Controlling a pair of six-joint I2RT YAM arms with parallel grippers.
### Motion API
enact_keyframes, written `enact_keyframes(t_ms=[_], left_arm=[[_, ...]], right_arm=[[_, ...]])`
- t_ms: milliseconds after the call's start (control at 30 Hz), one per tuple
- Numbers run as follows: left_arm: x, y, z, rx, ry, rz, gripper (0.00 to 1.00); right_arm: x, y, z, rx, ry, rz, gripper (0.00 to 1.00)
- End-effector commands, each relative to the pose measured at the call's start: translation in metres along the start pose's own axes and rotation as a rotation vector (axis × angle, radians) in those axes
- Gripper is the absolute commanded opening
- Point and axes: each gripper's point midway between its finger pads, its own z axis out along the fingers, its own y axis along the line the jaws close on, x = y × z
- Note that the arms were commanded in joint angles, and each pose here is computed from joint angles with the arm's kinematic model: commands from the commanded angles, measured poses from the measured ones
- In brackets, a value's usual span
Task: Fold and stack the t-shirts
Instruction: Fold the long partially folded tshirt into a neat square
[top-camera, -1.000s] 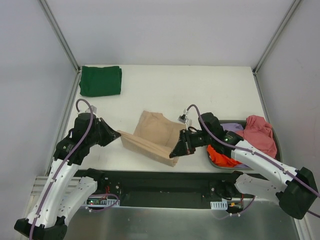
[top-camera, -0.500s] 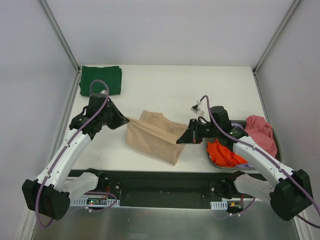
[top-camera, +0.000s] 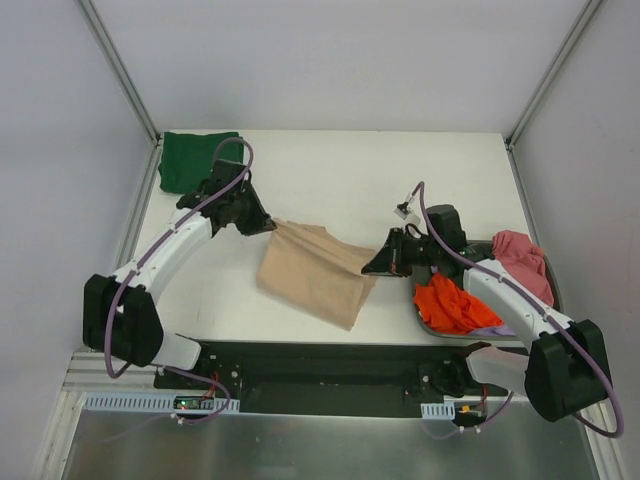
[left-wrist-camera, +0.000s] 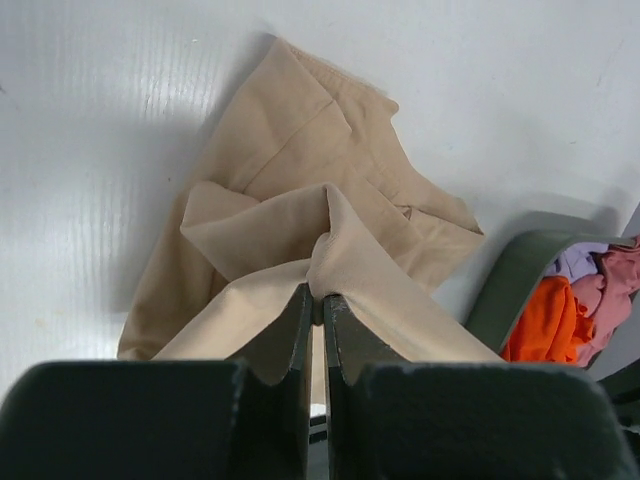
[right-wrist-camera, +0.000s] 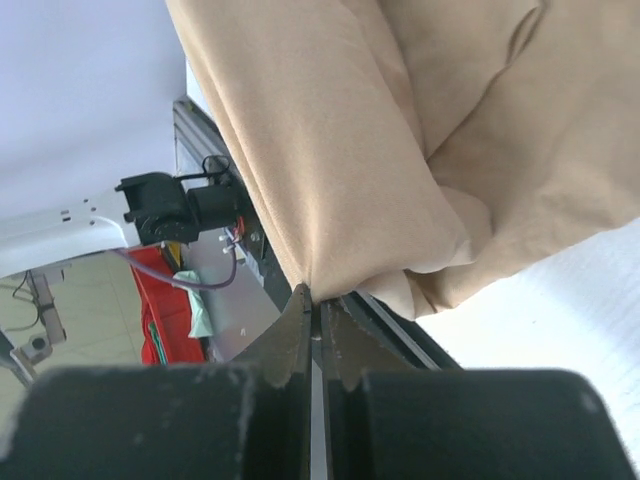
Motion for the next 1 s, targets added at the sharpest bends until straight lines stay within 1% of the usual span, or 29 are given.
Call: enact_keyframes(t_ms=[0,133,267,433,500,533,567,600,633,667,800,867,900,933,967], left_arm=[[-0.047,-0.001,0.018,-0.062,-0.142,0.041,0.00],[-0.045,0.000,0.046,-0.095,-0.082,0.050,0.00],[-0.043,0.002,0.073,-0.119,-0.026,0.049,0.00],[-0.041,0.007,0.099,-0.149,0.016,0.054,0.00],[-0.040,0.007,0.105,-0.152,0.030,0.058,0.11],[-0.039,0.007,0.107,-0.149,0.037,0.066,0.17],[-0.039,0.005,0.107,-0.140,0.044,0.072,0.26],[-0.039,0.003,0.107,-0.130,0.050,0.078,0.35],[-0.039,0.001,0.105,-0.123,0.051,0.084,0.50],[-0.040,-0.001,0.103,-0.116,0.049,0.088,0.59],[-0.041,-0.011,0.084,-0.074,0.025,0.111,0.81],[-0.038,-0.017,0.070,-0.051,0.010,0.126,0.92],[-0.036,-0.018,0.062,-0.041,0.001,0.133,0.99],[-0.032,-0.020,0.055,-0.031,-0.005,0.140,0.99],[-0.029,-0.024,0.046,-0.015,-0.016,0.153,0.99]], right_arm=[[-0.002,-0.022,-0.003,0.090,0.001,0.070,0.01],[-0.011,-0.042,0.002,0.161,-0.029,0.112,0.02],[-0.024,-0.058,0.006,0.227,-0.056,0.115,0.04],[-0.036,-0.078,0.013,0.303,-0.068,0.137,0.06],[-0.039,-0.086,0.014,0.335,-0.080,0.147,0.06],[-0.041,-0.088,0.013,0.350,-0.089,0.150,0.08],[-0.042,-0.089,0.012,0.360,-0.098,0.149,0.10],[-0.044,-0.091,0.011,0.372,-0.108,0.149,0.14],[-0.046,-0.091,0.009,0.382,-0.120,0.146,0.22],[-0.048,-0.090,0.007,0.392,-0.130,0.141,0.28],[-0.054,-0.086,-0.008,0.450,-0.170,0.109,0.47],[-0.055,-0.078,-0.015,0.443,-0.190,0.078,0.51],[-0.055,-0.074,-0.020,0.439,-0.206,0.065,0.56],[-0.055,-0.066,-0.024,0.429,-0.225,0.039,0.68],[-0.053,-0.061,-0.026,0.428,-0.229,0.018,0.78]])
